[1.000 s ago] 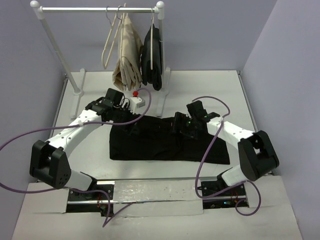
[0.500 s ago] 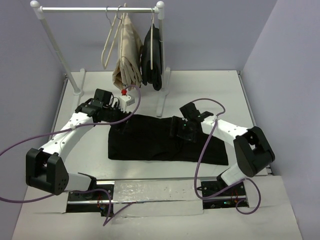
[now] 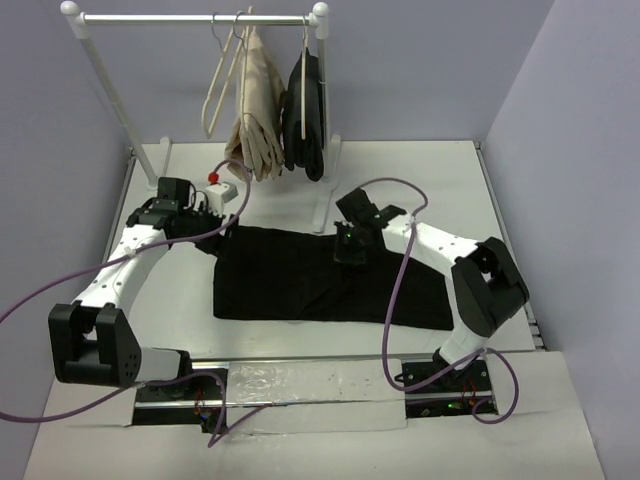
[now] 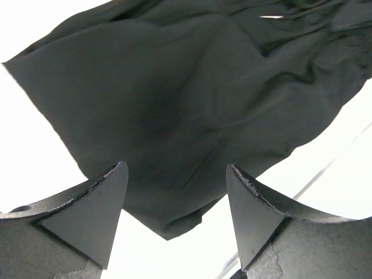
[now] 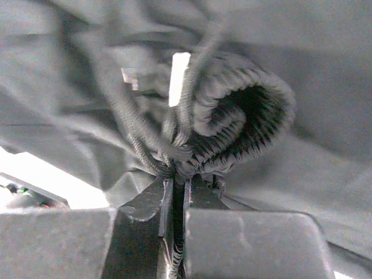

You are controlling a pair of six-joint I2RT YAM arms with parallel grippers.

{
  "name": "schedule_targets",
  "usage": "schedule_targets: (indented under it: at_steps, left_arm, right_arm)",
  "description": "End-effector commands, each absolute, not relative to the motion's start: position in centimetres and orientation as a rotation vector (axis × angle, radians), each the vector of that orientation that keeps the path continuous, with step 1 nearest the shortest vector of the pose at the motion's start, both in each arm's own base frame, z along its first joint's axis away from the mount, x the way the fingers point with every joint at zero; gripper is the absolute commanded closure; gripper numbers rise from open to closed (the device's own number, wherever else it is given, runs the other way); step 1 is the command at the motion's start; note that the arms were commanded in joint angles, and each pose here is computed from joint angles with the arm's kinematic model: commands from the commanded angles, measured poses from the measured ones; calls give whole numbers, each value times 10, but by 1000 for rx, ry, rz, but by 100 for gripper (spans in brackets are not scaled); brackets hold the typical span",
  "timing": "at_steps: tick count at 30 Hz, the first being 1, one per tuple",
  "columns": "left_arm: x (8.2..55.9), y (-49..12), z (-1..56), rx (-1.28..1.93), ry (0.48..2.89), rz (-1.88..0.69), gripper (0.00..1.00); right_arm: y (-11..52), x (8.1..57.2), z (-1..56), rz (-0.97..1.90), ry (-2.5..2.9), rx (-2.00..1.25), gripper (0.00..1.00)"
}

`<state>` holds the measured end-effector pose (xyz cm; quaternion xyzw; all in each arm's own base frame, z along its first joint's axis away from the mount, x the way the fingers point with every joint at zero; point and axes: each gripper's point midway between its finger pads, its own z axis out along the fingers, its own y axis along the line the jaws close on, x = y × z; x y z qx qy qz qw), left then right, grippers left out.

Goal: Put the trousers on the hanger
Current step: Fold the trousers at the center of the board.

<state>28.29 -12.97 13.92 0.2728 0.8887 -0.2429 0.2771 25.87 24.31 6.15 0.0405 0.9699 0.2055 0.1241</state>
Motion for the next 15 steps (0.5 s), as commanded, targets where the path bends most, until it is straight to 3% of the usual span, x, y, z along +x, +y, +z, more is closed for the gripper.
schedule_targets:
  at_steps: [1,7,15]
  left_arm:
    - [290,-109,148,636,2363,-634,23]
    - [295,-58,140,435,2431,-531,23]
    - [296,-11,138,256,2454,-406,22]
  right_arm:
    - [267,287,114,544,2699,-39,100]
    - [330,280,190,644,2621,-283,100]
    - [430,252,301,1029,2433,-514,100]
